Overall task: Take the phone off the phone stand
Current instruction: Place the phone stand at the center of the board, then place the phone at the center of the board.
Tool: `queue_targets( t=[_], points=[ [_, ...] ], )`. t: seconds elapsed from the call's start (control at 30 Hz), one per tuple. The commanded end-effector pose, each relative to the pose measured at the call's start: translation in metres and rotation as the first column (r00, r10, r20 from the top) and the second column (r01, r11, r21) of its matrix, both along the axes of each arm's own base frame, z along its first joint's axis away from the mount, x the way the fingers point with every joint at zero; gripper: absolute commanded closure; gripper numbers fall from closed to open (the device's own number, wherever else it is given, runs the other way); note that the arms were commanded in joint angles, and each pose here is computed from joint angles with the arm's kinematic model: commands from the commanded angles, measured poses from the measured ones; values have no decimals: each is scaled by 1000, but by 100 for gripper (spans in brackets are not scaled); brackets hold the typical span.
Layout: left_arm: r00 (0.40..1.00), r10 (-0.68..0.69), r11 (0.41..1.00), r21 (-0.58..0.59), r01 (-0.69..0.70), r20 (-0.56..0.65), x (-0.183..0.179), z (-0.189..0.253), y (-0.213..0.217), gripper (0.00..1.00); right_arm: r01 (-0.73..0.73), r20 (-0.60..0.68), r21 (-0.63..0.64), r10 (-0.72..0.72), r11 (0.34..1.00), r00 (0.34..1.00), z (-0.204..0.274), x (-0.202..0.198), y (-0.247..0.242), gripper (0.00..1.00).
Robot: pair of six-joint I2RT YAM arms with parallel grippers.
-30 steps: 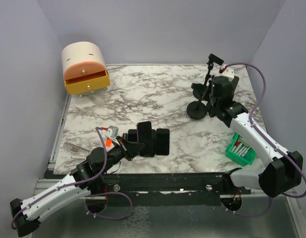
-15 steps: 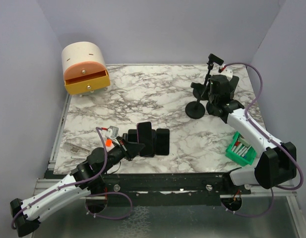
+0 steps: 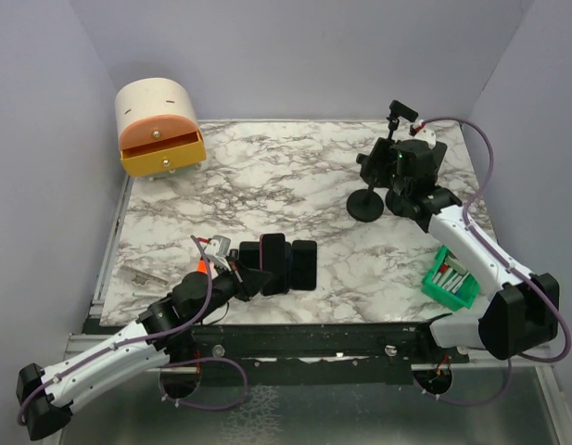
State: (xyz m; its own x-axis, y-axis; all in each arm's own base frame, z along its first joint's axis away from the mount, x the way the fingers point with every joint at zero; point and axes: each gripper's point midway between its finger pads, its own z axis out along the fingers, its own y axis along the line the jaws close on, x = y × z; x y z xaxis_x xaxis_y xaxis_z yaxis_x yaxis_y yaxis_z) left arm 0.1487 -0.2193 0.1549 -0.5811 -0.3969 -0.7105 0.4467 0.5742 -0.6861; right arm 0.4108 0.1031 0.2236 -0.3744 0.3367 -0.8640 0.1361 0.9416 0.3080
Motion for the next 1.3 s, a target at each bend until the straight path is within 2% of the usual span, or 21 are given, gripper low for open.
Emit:
queue_targets(
  t=[0.0,0.27,0.37,0.5,0.73,0.93,1.27],
  points=[
    [1000,-12,1000,-28,13,28,2,26,-7,100,-68,76,62,63,996,995,49,-20,6,0],
    [997,-79,997,-5,79,21,3,31,-28,100,-89,122,22,85,996,989,103,-87,-18,0],
    [994,-106,994,-9,106,14,5,33,-40,100,-154,170,13,150,988,974,119,-120,-19,0],
    [988,-151,989,-12,150,-22,8,30,-61,100,-184,167,5,181,983,969,112,-158,-27,0],
    [977,-204,977,45,207,-54,12,26,-100,100,-200,291,22,185,980,939,98,-207,-41,1],
    [973,-225,968,103,230,-58,10,19,-138,100,-206,307,34,186,978,933,82,-226,-46,2],
    [981,-88,991,85,103,-172,31,-4,-178,100,-211,351,47,182,976,918,86,-243,-50,3]
  ],
)
